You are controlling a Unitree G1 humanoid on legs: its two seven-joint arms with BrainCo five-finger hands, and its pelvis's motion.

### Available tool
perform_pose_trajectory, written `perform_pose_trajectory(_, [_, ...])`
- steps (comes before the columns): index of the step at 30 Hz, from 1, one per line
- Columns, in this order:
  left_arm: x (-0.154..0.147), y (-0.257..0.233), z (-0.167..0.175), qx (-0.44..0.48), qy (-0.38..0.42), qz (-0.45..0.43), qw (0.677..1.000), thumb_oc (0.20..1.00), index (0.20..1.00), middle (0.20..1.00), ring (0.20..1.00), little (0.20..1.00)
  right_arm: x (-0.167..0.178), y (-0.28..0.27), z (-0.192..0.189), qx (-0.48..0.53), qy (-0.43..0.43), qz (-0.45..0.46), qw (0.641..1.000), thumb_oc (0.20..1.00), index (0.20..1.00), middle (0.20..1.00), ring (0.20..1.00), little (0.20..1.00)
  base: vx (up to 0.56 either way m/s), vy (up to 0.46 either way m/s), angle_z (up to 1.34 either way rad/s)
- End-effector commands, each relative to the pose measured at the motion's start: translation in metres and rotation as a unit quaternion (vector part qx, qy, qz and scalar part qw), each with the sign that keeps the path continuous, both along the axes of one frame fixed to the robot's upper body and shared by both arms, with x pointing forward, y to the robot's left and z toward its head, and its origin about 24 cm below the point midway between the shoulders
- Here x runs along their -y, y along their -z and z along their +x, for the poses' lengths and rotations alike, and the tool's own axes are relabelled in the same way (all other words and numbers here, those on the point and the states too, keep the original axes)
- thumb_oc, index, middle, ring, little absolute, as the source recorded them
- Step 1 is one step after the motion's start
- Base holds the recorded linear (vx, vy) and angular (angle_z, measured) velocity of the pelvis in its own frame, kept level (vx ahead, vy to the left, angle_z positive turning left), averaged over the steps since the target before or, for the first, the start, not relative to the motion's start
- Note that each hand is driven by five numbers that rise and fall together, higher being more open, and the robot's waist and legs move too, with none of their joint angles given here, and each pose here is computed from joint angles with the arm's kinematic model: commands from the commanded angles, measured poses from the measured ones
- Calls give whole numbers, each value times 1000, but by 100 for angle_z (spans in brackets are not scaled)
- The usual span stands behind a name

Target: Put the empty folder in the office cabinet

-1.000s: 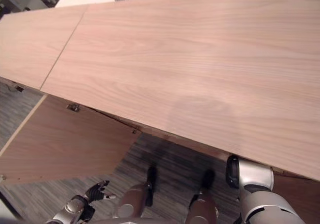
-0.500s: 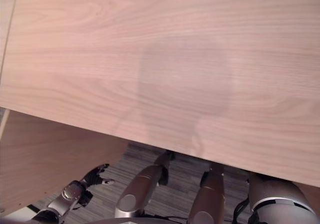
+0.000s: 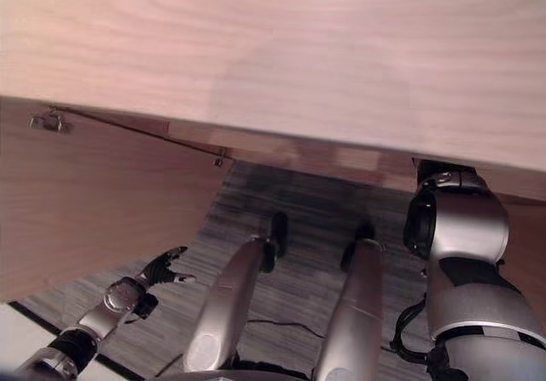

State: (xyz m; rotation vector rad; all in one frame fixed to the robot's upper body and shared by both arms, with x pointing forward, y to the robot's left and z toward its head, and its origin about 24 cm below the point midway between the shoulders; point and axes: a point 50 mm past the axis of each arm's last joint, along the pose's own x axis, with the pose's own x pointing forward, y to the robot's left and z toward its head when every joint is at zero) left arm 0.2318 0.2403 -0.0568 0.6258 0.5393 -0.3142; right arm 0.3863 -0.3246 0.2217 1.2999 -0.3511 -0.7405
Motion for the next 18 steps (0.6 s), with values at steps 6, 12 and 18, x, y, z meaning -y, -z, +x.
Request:
perform_pose_trajectory(6, [-21, -16, 2, 19, -16, 11, 1000, 1000, 1000, 1000, 1000, 1000, 32, -13, -17, 18, 35, -34, 999, 200, 200, 200, 200, 200, -1, 0, 1])
perform_pose_trajectory(12, [-27, -28, 4, 30, -6, 9, 999, 1000, 1000, 1000, 1000, 1000, 33, -16, -17, 18, 26, -44, 999, 200, 200, 200, 200, 200, 3, -2, -1])
perform_pose_trajectory(18, [-30, -34, 5, 35, -6, 5, 999, 1000, 1000, 1000, 1000, 1000, 31, -19, -15, 18, 15, -52, 998, 492, 492, 492, 492, 492, 0, 0, 0])
